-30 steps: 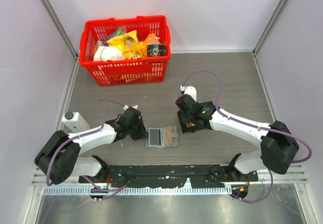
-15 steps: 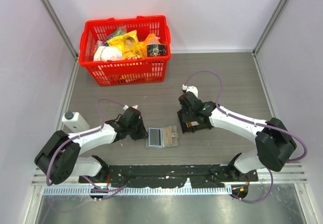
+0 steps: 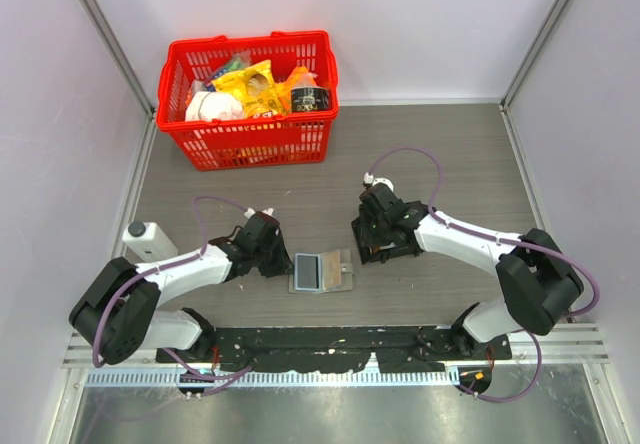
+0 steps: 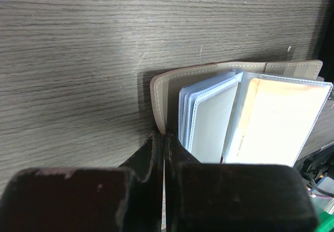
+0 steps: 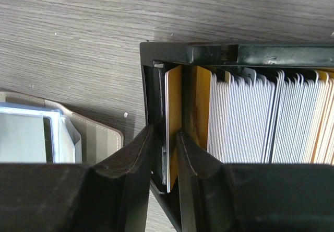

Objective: Put the credit cards into the card holder
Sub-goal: Pick up the credit card from the storage box.

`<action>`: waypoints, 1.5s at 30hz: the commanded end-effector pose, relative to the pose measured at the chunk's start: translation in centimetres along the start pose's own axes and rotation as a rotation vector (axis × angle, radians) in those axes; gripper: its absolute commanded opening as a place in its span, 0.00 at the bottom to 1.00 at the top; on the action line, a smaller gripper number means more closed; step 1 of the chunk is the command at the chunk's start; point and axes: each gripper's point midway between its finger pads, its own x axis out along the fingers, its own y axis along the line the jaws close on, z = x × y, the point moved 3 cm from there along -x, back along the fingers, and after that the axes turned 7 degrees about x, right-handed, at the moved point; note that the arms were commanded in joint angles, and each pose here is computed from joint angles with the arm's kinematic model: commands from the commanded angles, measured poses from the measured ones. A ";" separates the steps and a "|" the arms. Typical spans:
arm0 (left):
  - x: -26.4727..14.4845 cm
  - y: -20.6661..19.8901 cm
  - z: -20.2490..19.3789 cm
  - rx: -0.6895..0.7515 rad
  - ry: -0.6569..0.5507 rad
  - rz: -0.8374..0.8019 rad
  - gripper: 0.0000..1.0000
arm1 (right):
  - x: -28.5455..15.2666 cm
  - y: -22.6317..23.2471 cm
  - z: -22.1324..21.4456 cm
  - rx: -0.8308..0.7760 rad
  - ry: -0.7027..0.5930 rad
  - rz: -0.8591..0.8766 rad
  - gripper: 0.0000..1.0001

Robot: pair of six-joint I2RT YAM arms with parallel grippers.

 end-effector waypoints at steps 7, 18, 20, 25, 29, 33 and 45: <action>0.4 1.3 -1.0 0.029 0.045 0.059 0.00 | 0.3 1.1 0.5 0.041 -0.020 0.060 0.40; 0.3 1.4 -1.0 0.029 0.044 0.063 0.00 | -0.9 2.0 1.7 0.036 -0.044 0.094 0.32; 0.4 1.3 -1.0 0.031 0.046 0.060 0.00 | -1.2 2.2 1.8 0.035 -0.044 0.101 0.30; 0.5 1.3 -0.9 0.031 0.048 0.059 0.00 | -1.4 2.2 1.8 0.040 -0.044 0.110 0.28; 0.5 1.3 -1.0 0.029 0.049 0.057 0.00 | -1.3 2.2 1.6 0.035 -0.032 0.102 0.29; 0.4 1.3 -1.0 0.031 0.047 0.057 0.00 | -1.7 2.3 2.0 0.039 -0.057 0.112 0.28; 0.5 1.2 -1.0 0.036 0.054 0.054 0.00 | -1.0 1.9 1.5 0.032 -0.033 0.080 0.36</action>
